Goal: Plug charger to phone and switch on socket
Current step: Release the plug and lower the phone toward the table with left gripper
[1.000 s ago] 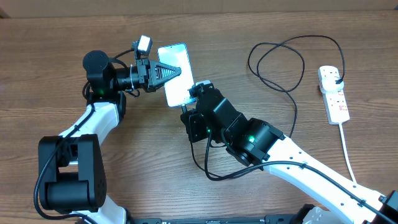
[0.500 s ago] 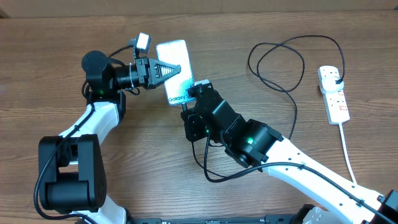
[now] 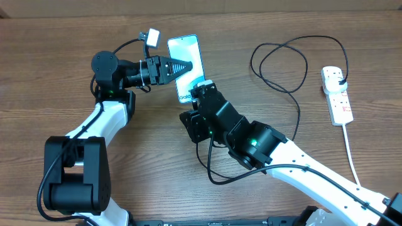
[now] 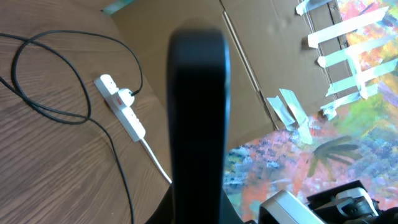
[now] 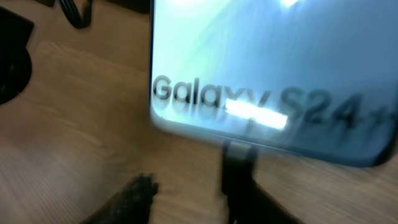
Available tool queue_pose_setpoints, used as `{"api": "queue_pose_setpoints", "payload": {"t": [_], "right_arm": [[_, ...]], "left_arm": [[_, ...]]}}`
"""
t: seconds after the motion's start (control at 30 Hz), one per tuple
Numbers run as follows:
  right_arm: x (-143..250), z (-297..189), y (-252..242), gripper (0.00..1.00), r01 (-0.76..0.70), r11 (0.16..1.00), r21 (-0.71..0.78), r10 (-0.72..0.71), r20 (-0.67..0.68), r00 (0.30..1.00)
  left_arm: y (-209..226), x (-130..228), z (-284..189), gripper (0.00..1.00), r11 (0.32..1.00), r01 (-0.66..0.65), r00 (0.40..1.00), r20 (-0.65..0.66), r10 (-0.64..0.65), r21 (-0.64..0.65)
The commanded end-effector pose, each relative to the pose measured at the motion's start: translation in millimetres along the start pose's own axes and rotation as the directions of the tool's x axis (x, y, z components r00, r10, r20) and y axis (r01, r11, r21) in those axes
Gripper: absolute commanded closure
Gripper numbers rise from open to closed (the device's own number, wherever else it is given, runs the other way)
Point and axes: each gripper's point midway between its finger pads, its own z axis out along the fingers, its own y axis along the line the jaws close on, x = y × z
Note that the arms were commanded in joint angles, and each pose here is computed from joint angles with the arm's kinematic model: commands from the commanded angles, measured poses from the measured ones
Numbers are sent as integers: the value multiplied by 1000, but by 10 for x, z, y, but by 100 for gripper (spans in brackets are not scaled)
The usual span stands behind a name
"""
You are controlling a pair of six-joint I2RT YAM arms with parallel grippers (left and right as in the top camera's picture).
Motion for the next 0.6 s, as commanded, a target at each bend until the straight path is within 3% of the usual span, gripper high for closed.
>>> {"api": "queue_pose_setpoints", "payload": {"t": [0.0, 0.1, 0.17, 0.4, 0.5, 0.57], "right_arm": [[-671, -634, 77, 47, 1, 1000, -17, 3, 240, 971], [-802, -1067, 101, 21, -3, 999, -41, 16, 323, 946], [-917, -1427, 41, 14, -21, 999, -27, 30, 410, 912], [-1032, -2644, -545, 7, -200, 971, 128, 63, 675, 735], [-938, -2923, -763, 7, -264, 947, 181, 57, 715, 697], [-876, -2994, -824, 7, -272, 942, 198, 51, 715, 697]], "left_arm": [[-106, 346, 163, 96, 998, 49, 987, -158, -41, 47], [-70, 205, 215, 96, 998, 58, 996, -71, -56, 27], [-55, 125, 285, 96, 997, 72, 997, -15, -72, 18], [-129, 2, 759, 96, 1000, 6, 995, 101, -6, 4], [54, 52, 1018, 96, 995, 20, 996, 91, -11, -101], [319, 156, 1110, 96, 969, 32, 998, 54, -19, -246]]}}
